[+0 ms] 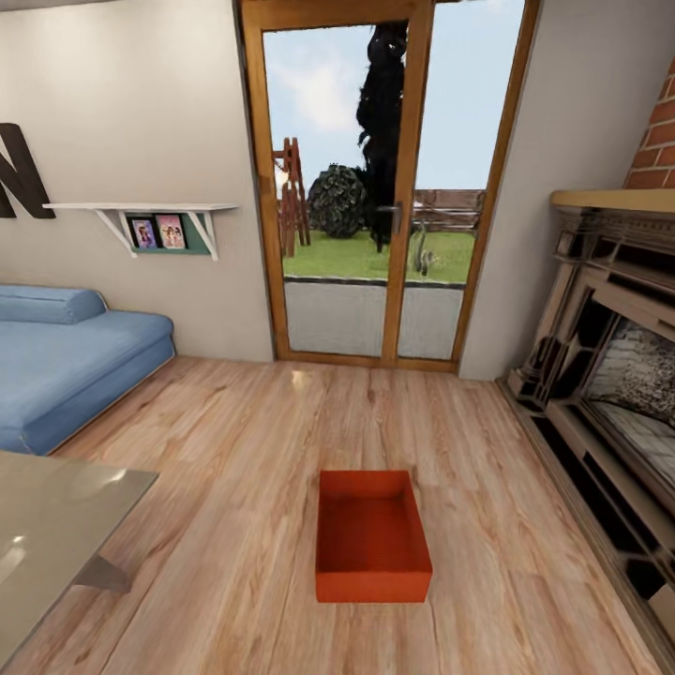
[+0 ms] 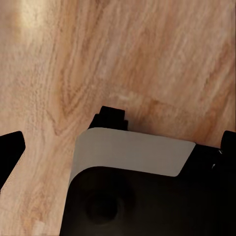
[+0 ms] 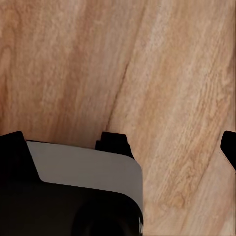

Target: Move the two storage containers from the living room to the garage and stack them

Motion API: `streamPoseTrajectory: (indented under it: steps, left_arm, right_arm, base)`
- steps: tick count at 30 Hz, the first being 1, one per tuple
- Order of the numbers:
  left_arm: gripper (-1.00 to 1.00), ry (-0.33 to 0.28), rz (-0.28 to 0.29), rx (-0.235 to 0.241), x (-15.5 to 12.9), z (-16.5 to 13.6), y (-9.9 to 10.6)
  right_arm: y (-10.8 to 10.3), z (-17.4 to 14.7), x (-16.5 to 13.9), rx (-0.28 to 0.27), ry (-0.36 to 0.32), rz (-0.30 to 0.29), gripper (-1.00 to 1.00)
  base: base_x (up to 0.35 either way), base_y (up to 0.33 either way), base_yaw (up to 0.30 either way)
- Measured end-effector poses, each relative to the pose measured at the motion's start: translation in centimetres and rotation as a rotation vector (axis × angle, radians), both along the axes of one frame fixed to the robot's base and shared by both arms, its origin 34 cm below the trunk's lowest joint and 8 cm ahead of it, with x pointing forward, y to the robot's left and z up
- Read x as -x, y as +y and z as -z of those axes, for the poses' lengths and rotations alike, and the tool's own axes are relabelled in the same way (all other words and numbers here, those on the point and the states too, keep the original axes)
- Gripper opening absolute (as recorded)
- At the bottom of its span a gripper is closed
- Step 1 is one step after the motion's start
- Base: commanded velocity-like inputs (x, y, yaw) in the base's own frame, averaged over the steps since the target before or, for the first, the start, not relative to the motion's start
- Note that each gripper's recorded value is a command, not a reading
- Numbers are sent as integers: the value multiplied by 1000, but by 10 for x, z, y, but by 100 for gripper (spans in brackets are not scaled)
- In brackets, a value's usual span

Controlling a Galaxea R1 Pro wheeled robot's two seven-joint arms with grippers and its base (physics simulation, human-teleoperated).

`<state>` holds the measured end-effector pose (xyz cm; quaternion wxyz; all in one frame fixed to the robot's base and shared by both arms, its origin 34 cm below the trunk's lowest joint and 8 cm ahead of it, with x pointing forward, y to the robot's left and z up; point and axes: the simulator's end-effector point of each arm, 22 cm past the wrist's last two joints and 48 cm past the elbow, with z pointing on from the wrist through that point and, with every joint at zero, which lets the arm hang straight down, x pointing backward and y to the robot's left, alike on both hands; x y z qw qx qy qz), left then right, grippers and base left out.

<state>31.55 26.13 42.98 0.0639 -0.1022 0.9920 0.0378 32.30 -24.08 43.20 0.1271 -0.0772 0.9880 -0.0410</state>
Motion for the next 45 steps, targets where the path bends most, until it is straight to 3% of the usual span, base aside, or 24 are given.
streamPoseTrajectory:
  steps: [38, 45]
  left_arm:
    - [100, -1, 0, -1, 0, 0, 1]
    - [100, -1, 0, 0, 0, 0, 0]
  right_arm:
    - [0, 0, 0, 0, 0, 0, 100]
    - [0, 0, 0, 0, 1, 0, 100]
  base:
    - [321, 0, 0]
    - [94, 0, 0]
